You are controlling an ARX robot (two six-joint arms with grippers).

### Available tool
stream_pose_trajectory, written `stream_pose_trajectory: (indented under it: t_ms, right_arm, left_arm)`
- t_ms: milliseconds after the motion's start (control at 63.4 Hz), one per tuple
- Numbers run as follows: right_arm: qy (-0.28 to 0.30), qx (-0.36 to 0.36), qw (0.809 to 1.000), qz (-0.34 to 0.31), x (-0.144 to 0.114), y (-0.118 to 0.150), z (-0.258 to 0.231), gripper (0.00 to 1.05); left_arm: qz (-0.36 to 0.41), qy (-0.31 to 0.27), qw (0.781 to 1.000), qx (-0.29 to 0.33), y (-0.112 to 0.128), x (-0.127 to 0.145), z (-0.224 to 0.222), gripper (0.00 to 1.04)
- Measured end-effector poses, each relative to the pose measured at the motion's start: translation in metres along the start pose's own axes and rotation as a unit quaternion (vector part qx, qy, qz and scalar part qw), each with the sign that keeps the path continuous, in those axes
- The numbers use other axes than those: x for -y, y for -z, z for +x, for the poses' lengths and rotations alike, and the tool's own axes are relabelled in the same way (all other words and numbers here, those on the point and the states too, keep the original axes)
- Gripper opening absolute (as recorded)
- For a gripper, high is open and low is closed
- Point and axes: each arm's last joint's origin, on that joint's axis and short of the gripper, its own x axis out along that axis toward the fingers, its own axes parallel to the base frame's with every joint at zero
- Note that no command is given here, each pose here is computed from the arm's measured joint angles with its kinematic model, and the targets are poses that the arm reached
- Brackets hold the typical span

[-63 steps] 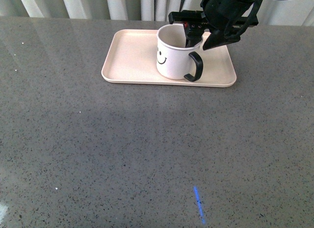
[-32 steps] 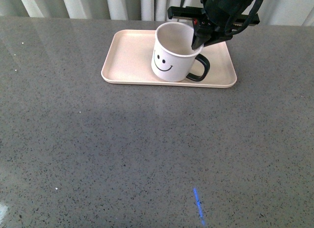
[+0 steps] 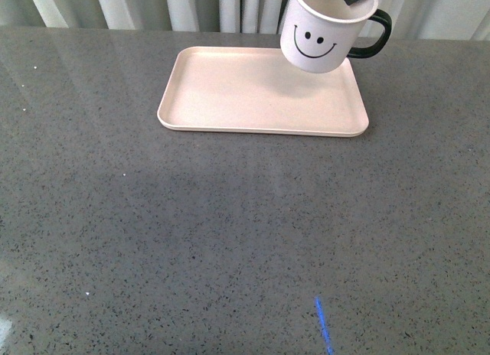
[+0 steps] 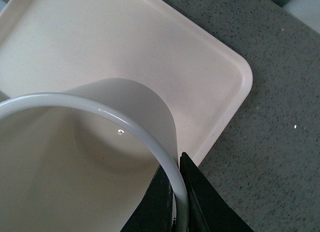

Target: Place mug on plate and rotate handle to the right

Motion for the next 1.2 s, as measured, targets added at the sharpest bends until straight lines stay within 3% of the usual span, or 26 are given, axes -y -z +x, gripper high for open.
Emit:
stream_pose_trajectory:
  t_ms: [458, 1199]
  right_arm:
    - [-0.077, -0.056, 0.992, -0.088, 0.005, -0.005, 0.067, 0.02]
    - [-0.075, -0.032, 0.987, -0.140, -0.001, -0.014, 0.068, 0.02]
  left_arm:
    - [0.000, 0.000, 1.000, 0.000, 0.000, 0.000, 0.000, 0.96]
    - [0.000, 0.000, 1.000, 0.000, 0.000, 0.000, 0.000, 0.96]
